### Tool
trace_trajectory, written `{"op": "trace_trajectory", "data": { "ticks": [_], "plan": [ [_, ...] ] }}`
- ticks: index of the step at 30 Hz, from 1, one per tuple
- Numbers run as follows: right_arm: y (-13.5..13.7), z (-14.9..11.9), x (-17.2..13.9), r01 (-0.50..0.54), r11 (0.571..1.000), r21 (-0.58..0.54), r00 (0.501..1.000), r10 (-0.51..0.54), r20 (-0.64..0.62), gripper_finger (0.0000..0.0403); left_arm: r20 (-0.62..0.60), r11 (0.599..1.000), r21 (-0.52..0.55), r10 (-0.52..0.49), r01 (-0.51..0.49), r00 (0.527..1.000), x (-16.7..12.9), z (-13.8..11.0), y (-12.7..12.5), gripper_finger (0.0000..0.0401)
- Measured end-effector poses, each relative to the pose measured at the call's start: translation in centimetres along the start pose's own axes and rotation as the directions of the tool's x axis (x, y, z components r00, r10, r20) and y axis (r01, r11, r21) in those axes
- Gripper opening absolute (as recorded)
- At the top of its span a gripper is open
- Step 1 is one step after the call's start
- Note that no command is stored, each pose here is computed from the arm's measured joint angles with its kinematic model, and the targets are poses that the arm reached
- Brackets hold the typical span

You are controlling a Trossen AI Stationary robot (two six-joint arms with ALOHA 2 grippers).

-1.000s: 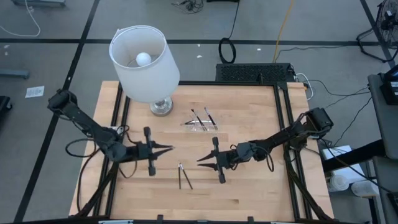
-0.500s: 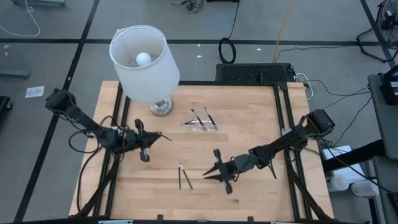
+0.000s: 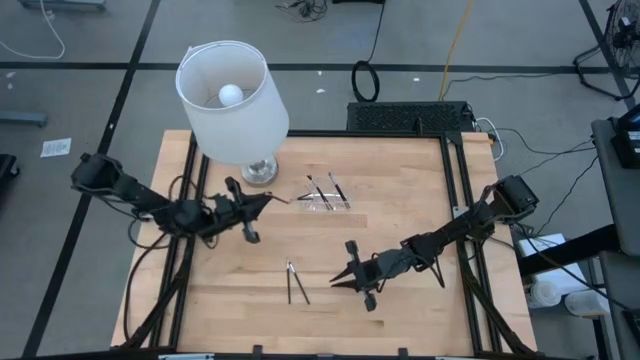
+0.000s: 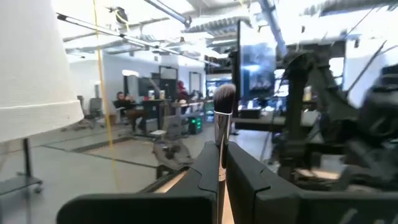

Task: Put items in baskets/containers
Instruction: Put the black blush brush into the transparent organizer

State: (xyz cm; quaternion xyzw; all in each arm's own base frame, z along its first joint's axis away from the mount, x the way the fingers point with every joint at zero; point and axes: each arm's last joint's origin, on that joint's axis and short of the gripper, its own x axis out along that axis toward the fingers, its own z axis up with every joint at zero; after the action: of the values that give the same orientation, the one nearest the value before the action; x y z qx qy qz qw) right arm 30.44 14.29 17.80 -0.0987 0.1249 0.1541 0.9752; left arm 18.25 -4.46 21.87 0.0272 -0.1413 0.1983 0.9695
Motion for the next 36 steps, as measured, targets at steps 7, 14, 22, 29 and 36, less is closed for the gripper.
{"op": "trace_trajectory", "data": {
  "ticks": [7, 14, 22, 29, 36],
  "plan": [
    [-0.2, -0.1, -0.1, 0.007, 1.000, 0.003, 1.000, -0.008, 0.009, 0.0023, 0.036, 1.000, -0.002, 0.010, -0.010, 0.999, 3.2, -1.2, 0.3, 0.0009],
    [-0.2, -0.2, -0.1, 0.007, 1.000, 0.003, 1.000, -0.007, 0.009, 0.0021, 0.014, 0.996, -0.013, 0.086, -0.085, 0.996, 4.7, -3.9, 1.3, 0.0009],
    [-0.2, -0.3, -0.1, 0.006, 1.000, 0.001, 1.000, -0.006, -0.001, 0.0018, -0.051, 0.994, -0.010, 0.110, -0.110, 0.993, 6.3, -6.5, 1.7, 0.0009],
    [-0.2, -0.3, -0.1, 0.006, 1.000, 0.001, 1.000, -0.006, -0.003, 0.0018, -0.089, 0.990, -0.014, 0.141, -0.143, 0.986, 7.1, -7.9, 1.4, 0.0009],
    [-0.2, -0.3, -0.1, 0.005, 1.000, 0.017, 1.000, -0.005, -0.006, 0.0018, -0.110, 0.977, -0.032, 0.207, -0.212, 0.972, 7.0, -8.4, 1.7, 0.0009]
  ]
}}
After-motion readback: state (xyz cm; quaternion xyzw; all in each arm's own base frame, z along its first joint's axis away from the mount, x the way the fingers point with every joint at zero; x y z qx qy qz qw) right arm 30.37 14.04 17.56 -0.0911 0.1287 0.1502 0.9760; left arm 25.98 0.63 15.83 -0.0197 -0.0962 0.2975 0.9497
